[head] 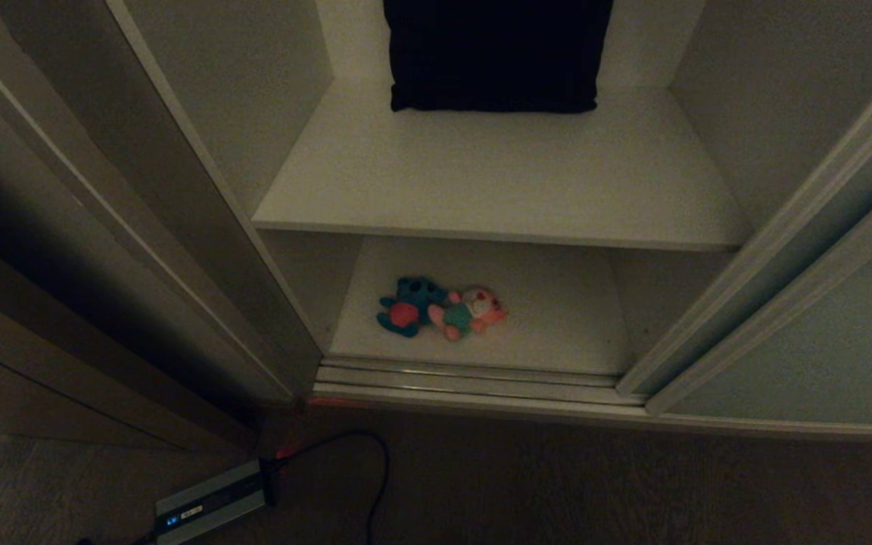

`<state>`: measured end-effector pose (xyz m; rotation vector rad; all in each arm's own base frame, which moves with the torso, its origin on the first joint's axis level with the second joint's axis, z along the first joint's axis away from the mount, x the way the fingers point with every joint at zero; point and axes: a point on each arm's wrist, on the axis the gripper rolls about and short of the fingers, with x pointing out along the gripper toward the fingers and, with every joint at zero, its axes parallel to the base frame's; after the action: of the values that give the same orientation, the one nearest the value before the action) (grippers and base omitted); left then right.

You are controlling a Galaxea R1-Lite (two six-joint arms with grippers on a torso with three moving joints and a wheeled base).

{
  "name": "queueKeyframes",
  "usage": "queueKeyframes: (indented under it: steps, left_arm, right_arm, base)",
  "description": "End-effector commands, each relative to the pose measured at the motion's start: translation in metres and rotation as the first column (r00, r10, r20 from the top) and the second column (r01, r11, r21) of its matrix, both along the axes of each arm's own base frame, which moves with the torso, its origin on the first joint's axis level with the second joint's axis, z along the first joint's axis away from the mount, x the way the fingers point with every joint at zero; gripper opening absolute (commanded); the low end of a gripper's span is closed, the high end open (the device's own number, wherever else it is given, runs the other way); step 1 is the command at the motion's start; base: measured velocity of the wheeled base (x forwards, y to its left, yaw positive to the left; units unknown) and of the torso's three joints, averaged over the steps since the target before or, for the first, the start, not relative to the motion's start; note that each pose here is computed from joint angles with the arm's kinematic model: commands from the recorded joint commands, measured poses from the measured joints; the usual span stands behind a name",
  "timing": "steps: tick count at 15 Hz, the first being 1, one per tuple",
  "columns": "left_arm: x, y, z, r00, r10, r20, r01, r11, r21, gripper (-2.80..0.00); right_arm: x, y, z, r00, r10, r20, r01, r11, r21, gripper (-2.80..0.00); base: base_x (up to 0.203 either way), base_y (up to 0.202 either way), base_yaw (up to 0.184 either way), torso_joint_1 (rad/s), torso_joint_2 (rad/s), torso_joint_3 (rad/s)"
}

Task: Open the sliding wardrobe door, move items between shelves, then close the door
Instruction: Close the door

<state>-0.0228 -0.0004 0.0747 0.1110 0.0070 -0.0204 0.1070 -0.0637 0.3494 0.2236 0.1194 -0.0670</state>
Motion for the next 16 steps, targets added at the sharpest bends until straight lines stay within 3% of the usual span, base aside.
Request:
queueKeyframes:
  steps: [1,7,11,16]
  left_arm:
    - [0.000,0.000,0.000,1.000,0.000,-0.001,0.000,1.000,0.001,-2.80]
    - [0.000,0.000,0.000,1.000,0.000,-0.001,0.000,1.000,0.001,-2.80]
    - [0.000,0.000,0.000,1.000,0.000,-0.001,0.000,1.000,0.001,-2.80]
    - [0.000,0.000,0.000,1.000,0.000,-0.001,0.000,1.000,0.001,-2.80]
  right_arm:
    - [0.019,-0.014,-0.007,0.999,0.004,-0.041,-0.003,0.999,0.033,-2.80]
    - [0.052,-0.029,-0.017,0.998,0.045,-0.054,-0.042,0.998,0.045,-2.80]
    - [0.072,-0.031,-0.013,0.998,0.066,0.010,-0.067,0.995,0.076,-2.80]
    - [0.084,-0.035,-0.014,0.998,0.057,0.033,-0.059,0.996,0.061,-2.80]
  base:
    - [0.000,0.000,0.000,0.000,0.00,0.000]
    - [0.000,0.000,0.000,0.000,0.00,0.000]
    - [0.000,0.000,0.000,0.000,0.00,0.000]
    - [0.000,0.000,0.000,0.000,0.00,0.000]
